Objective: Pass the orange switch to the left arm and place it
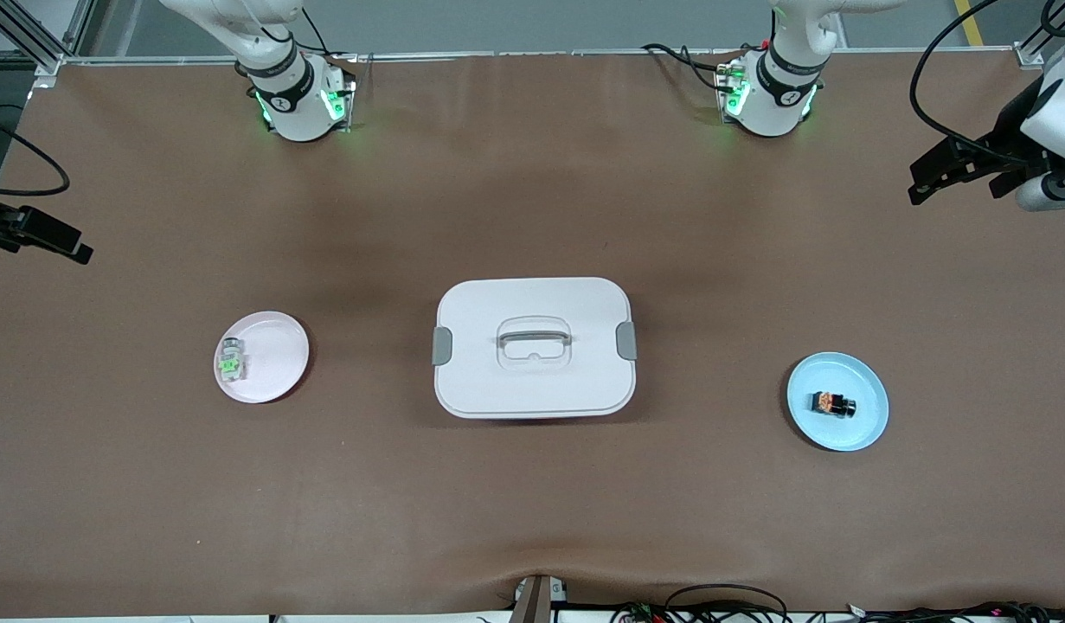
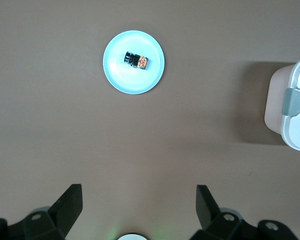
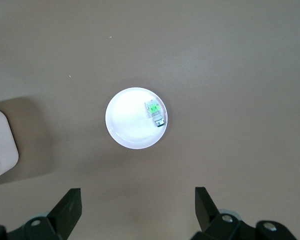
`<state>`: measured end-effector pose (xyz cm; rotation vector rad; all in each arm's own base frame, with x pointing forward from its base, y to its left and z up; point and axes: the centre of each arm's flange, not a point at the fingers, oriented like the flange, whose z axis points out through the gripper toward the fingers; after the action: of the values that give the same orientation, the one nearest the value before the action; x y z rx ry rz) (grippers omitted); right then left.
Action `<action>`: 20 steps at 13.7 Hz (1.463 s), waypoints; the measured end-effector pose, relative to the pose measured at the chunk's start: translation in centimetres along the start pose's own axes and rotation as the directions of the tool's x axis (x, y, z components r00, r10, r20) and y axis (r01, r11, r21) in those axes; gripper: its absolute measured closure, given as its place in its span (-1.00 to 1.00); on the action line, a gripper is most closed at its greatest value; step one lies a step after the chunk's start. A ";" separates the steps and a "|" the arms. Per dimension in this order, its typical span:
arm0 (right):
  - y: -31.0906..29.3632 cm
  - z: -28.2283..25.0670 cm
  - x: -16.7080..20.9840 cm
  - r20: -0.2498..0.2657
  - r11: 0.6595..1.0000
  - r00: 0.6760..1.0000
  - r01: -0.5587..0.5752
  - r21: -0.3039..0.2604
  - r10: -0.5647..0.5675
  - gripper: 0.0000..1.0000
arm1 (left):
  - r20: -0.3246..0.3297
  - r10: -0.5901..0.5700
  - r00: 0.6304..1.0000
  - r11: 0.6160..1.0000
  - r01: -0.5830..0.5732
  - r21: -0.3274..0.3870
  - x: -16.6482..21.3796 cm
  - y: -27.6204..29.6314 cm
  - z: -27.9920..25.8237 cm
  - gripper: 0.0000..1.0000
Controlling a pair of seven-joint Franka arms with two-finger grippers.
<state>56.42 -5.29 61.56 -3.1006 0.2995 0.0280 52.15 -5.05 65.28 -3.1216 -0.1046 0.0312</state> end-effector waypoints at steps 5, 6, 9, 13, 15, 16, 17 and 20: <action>0.0 0.0 0.0 0.001 1.000 1.000 0.000 0.000 0.000 -1.00 | -0.002 -0.002 1.000 1.000 0.002 0.003 0.0 -0.1 -0.1 -1.00; 0.0 0.1 0.0 0.002 1.000 1.000 0.000 0.000 0.000 -1.00 | -0.003 -0.002 1.000 1.000 0.002 0.007 0.0 -0.2 -0.1 -1.00; 0.0 0.2 0.0 0.004 1.000 1.000 0.001 0.000 -0.001 -1.00 | -0.003 -0.002 1.000 1.000 0.002 0.009 0.0 -0.2 -0.1 -1.00; -0.1 0.3 0.0 0.006 1.000 1.000 0.008 0.000 -0.008 -1.00 | -0.004 -0.002 1.000 1.000 0.002 0.009 0.0 -0.2 -0.1 -1.00; -0.1 0.3 -0.1 0.008 1.000 1.000 0.023 0.000 -0.023 -1.00 | -0.004 -0.002 1.000 1.000 0.002 0.009 0.0 -0.2 -0.1 -1.00; -0.3 0.3 -0.1 0.009 1.000 1.000 0.030 0.000 -0.030 -1.00 | -0.004 -0.001 1.000 1.000 0.001 0.009 0.0 -0.2 -0.1 -1.00; -0.6 0.3 -0.1 0.009 0.999 0.999 0.040 0.000 -0.040 -1.00 | -0.004 -0.001 1.000 1.000 0.001 0.009 0.0 -0.2 -0.1 -1.00; -2.8 0.1 -0.6 0.006 0.997 0.997 0.079 0.000 -0.079 -1.00 | -0.006 -0.001 1.000 1.000 0.001 0.009 0.0 -0.1 -0.2 -1.00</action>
<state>56.41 -2.45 61.55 -3.1091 0.1768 0.0361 52.17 -4.91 65.47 -3.1125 -0.1058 0.0224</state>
